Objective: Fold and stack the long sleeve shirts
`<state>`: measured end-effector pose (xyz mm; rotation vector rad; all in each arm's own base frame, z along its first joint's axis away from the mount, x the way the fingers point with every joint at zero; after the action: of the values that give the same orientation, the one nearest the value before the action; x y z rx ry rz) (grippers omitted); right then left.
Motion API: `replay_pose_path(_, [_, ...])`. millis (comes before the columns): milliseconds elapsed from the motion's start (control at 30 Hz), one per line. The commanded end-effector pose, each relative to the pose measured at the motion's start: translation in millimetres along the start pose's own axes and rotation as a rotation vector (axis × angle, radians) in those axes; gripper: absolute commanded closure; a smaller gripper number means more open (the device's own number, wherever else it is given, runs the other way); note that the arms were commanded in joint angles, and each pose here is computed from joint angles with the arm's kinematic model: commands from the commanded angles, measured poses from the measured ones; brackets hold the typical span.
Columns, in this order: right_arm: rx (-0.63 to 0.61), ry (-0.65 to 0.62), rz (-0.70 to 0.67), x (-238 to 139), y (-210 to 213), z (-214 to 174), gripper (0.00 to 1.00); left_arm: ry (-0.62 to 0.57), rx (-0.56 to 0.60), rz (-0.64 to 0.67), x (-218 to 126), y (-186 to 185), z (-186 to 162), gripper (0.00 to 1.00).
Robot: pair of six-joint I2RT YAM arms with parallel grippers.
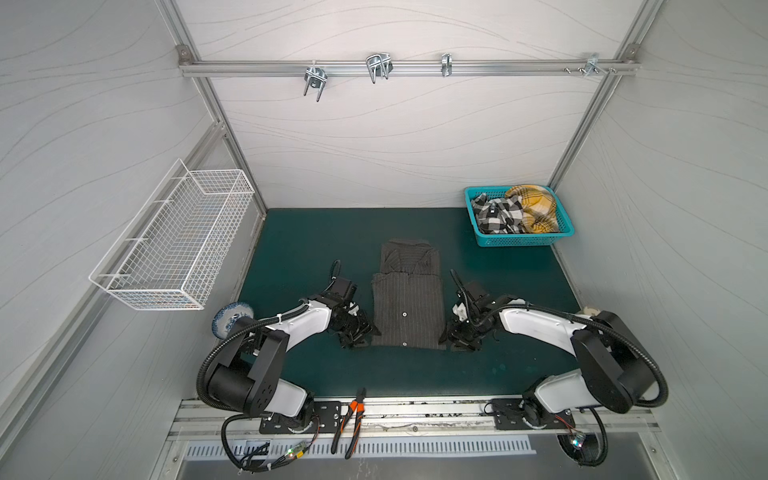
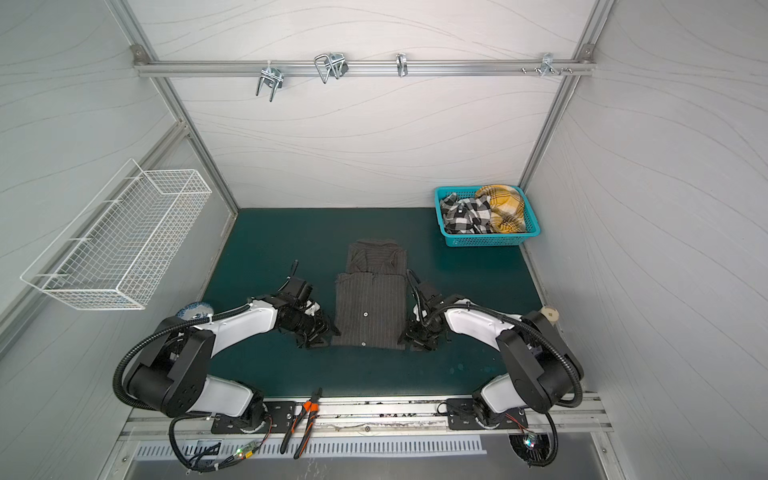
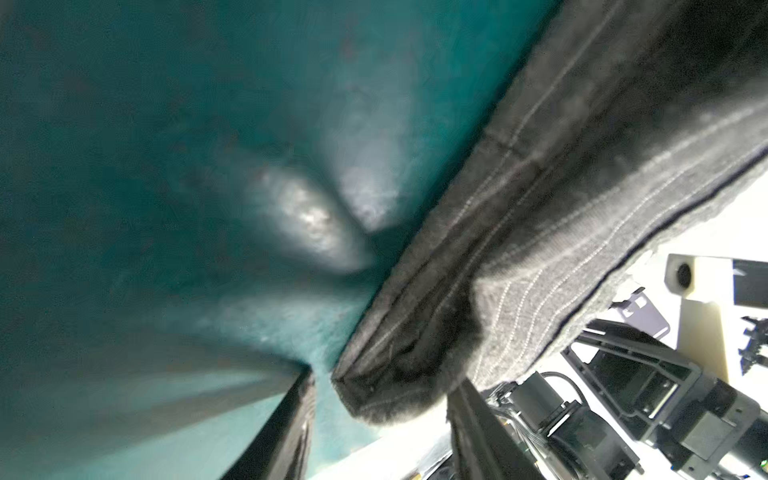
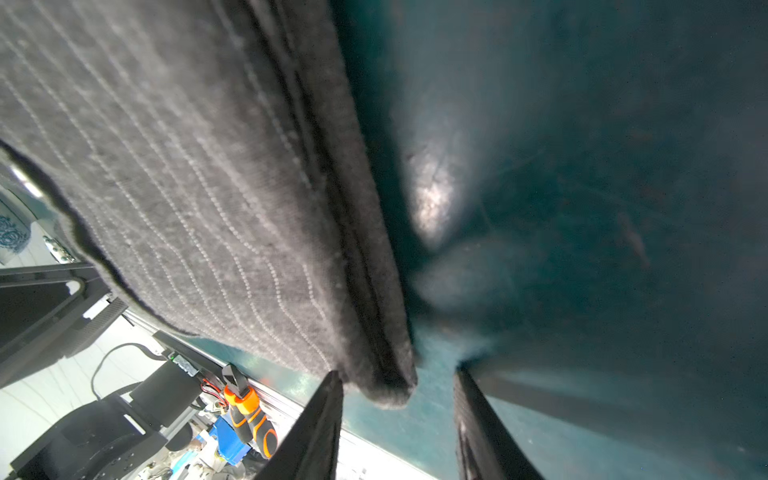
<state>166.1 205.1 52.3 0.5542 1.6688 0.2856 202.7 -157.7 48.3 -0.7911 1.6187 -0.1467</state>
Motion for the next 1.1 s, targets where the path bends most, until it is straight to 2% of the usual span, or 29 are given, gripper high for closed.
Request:
replay_pose_path(0, [-0.008, -0.007, -0.028, 8, -2, 5, 0.55, -0.033, -0.022, 0.114, 10, 24, 4, 0.42])
replay_pose_path(67, [-0.012, -0.012, -0.028, 7, 0, 6, 0.55, -0.032, -0.02, 0.123, 11, 24, 5, 0.42])
replay_pose_path(167, [0.004, -0.015, -0.014, 8, 0, 6, 0.55, -0.017, -0.023, 0.129, 13, 25, 5, 0.48])
replay_pose_path(300, [0.02, -0.004, -0.01, 11, 1, 7, 0.61, -0.006, -0.032, 0.129, 17, 27, 4, 0.56])
replay_pose_path(467, [0.025, 0.014, -0.009, 17, 2, 6, 0.65, 0.003, -0.039, 0.136, 20, 29, 4, 0.55])
replay_pose_path(633, [0.037, 0.016, -0.03, 18, -3, 6, 0.7, -0.034, -0.019, 0.128, 12, 24, 7, 0.47])
replay_pose_path(933, [0.047, 0.018, -0.036, 19, -6, 7, 0.74, -0.004, -0.04, 0.146, 15, 29, 3, 0.55])
replay_pose_path(1067, [0.05, 0.021, -0.039, 19, -7, 6, 0.75, 0.006, -0.06, 0.133, 14, 32, -4, 0.55])
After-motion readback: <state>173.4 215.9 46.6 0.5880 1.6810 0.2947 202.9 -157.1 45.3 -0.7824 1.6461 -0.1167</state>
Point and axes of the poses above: each gripper's point midway between its finger pads, its own x axis out along the fingers, its own y axis along the line the jaws close on, z = x × y, the point moved 3 cm from there along -x, back along the fingers, and after that the axes turned 2 degrees about x, right-handed, at the moved point
